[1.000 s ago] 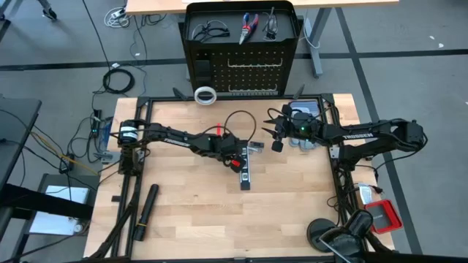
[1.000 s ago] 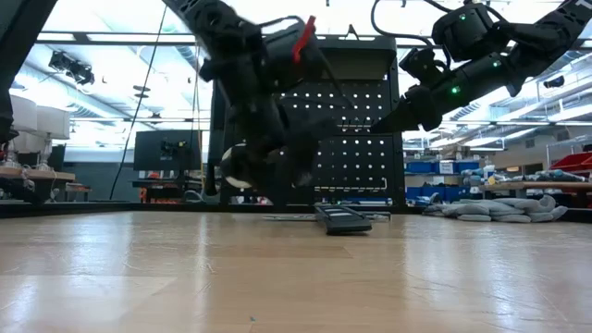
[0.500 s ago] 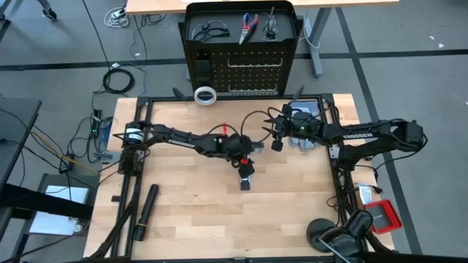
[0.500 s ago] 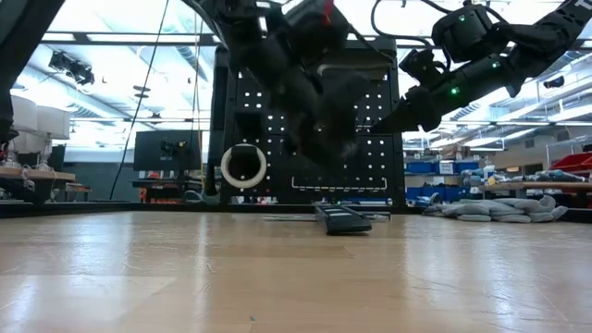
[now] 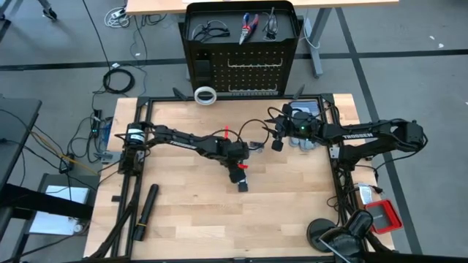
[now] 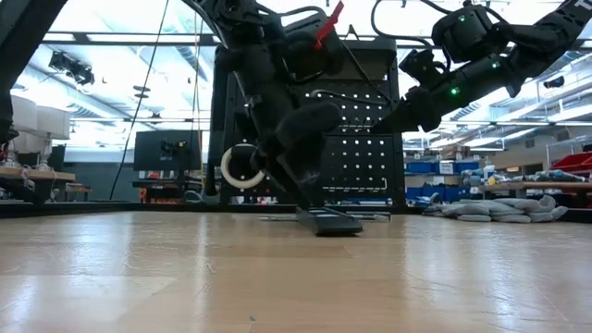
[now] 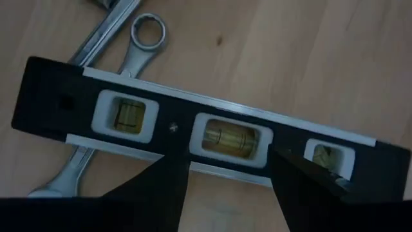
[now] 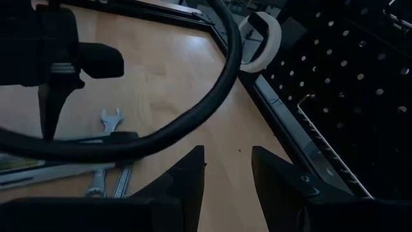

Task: Hang tools onto peg board
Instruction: Put the black spirit level on the black pegboard

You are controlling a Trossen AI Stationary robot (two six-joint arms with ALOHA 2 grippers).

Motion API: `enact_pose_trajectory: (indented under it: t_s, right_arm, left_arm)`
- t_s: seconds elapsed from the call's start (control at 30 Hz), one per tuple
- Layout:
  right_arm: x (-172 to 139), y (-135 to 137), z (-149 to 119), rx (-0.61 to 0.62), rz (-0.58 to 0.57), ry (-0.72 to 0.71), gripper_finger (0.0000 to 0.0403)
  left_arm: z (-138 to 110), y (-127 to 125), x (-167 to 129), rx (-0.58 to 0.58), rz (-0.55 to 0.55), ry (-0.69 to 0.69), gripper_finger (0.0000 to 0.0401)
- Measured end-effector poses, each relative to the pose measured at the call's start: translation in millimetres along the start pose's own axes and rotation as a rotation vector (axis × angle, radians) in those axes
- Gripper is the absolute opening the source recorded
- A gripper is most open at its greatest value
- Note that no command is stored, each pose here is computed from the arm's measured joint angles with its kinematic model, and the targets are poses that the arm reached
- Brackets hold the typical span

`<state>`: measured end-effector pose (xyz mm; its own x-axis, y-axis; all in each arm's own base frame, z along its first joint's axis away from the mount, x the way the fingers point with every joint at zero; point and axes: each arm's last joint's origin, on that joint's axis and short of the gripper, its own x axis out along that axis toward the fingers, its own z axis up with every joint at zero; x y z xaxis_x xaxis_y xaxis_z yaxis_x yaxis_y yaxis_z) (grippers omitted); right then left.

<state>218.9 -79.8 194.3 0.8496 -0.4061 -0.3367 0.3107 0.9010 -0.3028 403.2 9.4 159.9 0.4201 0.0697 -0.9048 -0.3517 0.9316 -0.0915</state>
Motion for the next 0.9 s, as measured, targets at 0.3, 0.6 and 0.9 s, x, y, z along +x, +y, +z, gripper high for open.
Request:
enact_pose_trajectory:
  t_s: [0.3, 0.6, 0.9]
  right_arm:
    - [0.0, 0.0, 0.1, 0.000, 0.000, 0.000, 0.0138]
    - [0.1, 0.0, 0.1, 0.003, 0.000, 0.000, 0.0138]
    - [0.1, -0.3, 0.9, 0.004, -0.003, -0.009, 0.0138]
  left_arm:
    - [-6.9, 7.5, -23.4, 0.105, 0.167, 0.187, 0.0217]
    - [14.3, -1.1, -52.3, 0.283, 0.180, 0.178, 0.0217]
    - [8.3, 1.8, -59.4, 0.683, 0.213, 0.312, 0.0217]
